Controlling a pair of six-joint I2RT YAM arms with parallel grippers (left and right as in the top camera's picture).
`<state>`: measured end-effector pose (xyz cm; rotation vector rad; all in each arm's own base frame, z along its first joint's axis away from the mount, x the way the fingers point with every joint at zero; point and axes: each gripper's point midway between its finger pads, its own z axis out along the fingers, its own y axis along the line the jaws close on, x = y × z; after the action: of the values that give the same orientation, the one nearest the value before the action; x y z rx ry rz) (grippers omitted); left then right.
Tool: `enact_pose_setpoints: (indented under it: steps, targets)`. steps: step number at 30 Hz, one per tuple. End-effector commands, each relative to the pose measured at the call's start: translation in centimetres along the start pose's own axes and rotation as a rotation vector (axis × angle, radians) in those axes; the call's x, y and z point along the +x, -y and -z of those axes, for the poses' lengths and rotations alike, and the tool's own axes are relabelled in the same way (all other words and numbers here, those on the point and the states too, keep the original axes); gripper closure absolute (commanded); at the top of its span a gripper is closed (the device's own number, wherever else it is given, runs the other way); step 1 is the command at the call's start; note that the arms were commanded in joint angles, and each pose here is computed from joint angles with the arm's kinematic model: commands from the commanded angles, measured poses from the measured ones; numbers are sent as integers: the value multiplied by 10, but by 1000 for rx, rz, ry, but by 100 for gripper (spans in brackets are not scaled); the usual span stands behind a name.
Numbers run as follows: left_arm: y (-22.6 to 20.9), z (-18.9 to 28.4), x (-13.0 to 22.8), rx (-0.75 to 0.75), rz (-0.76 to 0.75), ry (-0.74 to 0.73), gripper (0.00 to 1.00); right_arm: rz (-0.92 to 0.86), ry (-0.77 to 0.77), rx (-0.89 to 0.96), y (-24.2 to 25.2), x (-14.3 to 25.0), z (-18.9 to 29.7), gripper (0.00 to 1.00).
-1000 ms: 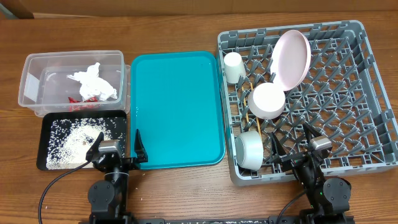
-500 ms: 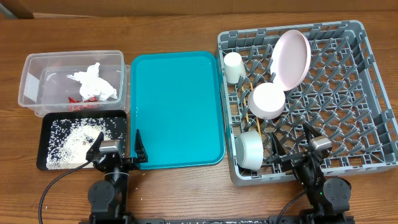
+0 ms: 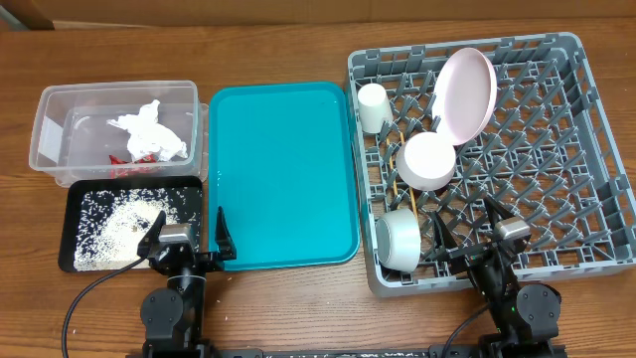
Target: Sort waste into correct bins and load items into the dishwasher
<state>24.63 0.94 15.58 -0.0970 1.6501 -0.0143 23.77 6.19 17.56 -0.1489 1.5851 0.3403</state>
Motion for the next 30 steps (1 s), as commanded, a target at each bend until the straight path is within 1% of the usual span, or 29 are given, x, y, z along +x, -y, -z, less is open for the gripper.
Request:
enact_pose_setpoints:
  steps: [1,9,11,18,22,25,30]
  targets:
    - [3,0,-1,17,-20,7,0,-2,7,16,4,1,0,0]
    - [3,0,-1,17,-20,7,0,-1,6,26,5,1,0,0]
    - [3,0,-1,17,-20,7,0,4,13,81,16,0,1,0]
    - [3,0,-1,17,-20,7,0,0,39,162,34,-6,4,0]
    - [3,0,-1,17,-20,7,0,-15,40,204,41,-6,5,0]
    - [3,0,-1,17,-20,7,0,-88,56,255,50,-7,7,0]
    - [3,0,-1,17,-20,7,0,-89,28,250,49,0,7,0]
